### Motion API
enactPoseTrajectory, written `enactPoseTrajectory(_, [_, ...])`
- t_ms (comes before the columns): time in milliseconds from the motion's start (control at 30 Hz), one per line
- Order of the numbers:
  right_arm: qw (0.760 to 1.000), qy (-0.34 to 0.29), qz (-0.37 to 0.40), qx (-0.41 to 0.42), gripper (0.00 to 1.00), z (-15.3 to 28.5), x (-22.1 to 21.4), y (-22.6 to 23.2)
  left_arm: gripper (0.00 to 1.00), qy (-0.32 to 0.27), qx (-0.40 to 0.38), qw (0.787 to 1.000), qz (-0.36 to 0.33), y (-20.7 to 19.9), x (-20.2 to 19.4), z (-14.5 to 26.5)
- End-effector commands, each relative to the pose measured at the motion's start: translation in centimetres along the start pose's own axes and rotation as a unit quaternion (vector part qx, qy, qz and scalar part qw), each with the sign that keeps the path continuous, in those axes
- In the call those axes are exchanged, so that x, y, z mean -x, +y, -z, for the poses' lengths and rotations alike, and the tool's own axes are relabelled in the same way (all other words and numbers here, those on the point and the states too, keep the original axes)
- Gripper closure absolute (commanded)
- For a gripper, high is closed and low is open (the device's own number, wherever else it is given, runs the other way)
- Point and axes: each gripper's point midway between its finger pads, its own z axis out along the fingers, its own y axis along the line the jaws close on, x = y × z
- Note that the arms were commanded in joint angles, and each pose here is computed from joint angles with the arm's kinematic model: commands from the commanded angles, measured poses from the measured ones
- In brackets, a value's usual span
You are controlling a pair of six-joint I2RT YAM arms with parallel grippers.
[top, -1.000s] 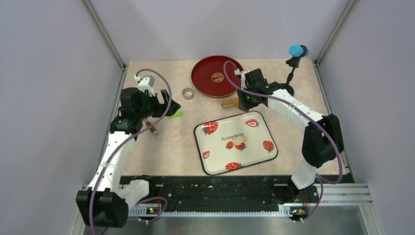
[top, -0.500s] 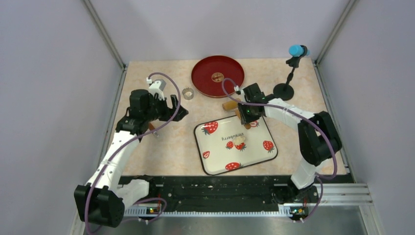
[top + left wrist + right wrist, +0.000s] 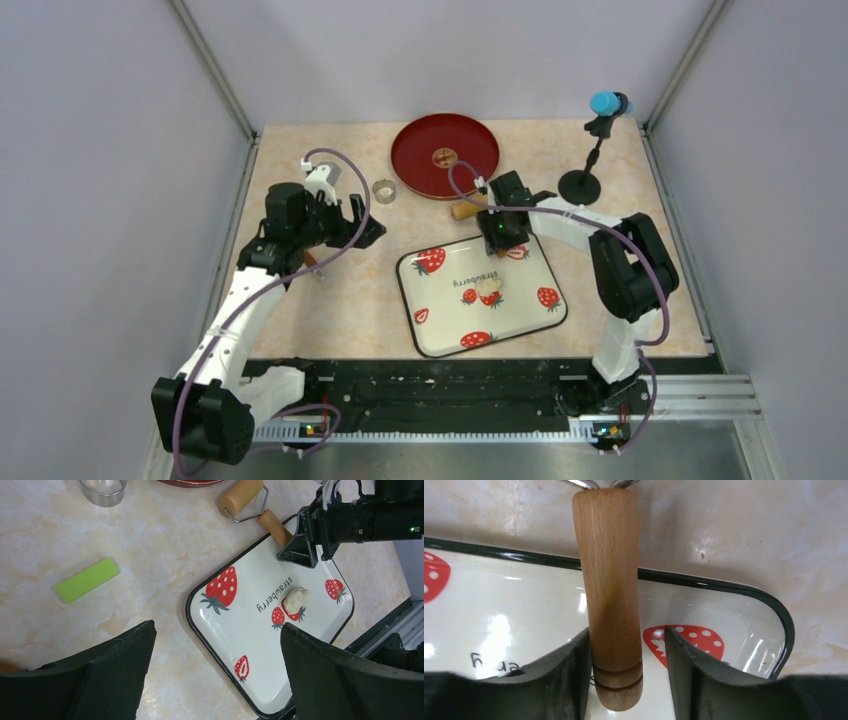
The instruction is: Roll out the dumpling wrappers from the dough
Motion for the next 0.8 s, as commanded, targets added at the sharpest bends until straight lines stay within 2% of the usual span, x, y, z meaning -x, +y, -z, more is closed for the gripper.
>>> enactPoseTrajectory(0, [1.000,-0.008,0.004,-0.002,0.65,-0.4,0.9,0.4,0.01,-0.032,-0.020,0.999,-0.031,-0.9,1.7,0.2])
enactPoseTrajectory(100, [1.000,-0.013,0.004,0.000,0.96,-0.2,1.2,0.5,0.01,-0.040,-0.022,0.998,-0.035,-0.9,2.1,0.0])
enactPoseTrajectory(133, [1.000,-0.017,0.006,0.001,1.00,0.0,1.5,0.5,0.01,-0.042,-0.022,0.998,-0.036,-0.9,2.2,-0.1])
enactPoseTrajectory(333, [0.999,-0.045,0.013,0.011,1.00,2.2,3.5,0.9,0.01,-0.031,-0.032,0.997,-0.063,-1.0,1.9,-0.5])
enactPoseTrajectory(567, [0.995,-0.094,0.016,0.022,1.00,6.4,6.6,1.6,0.01,0.000,-0.037,0.989,-0.146,-1.6,0.7,-1.5])
enactPoseTrajectory(767, [0.993,-0.114,0.016,0.024,1.00,9.0,7.5,1.8,0.01,0.007,-0.046,0.975,-0.217,-3.1,0.3,-3.0])
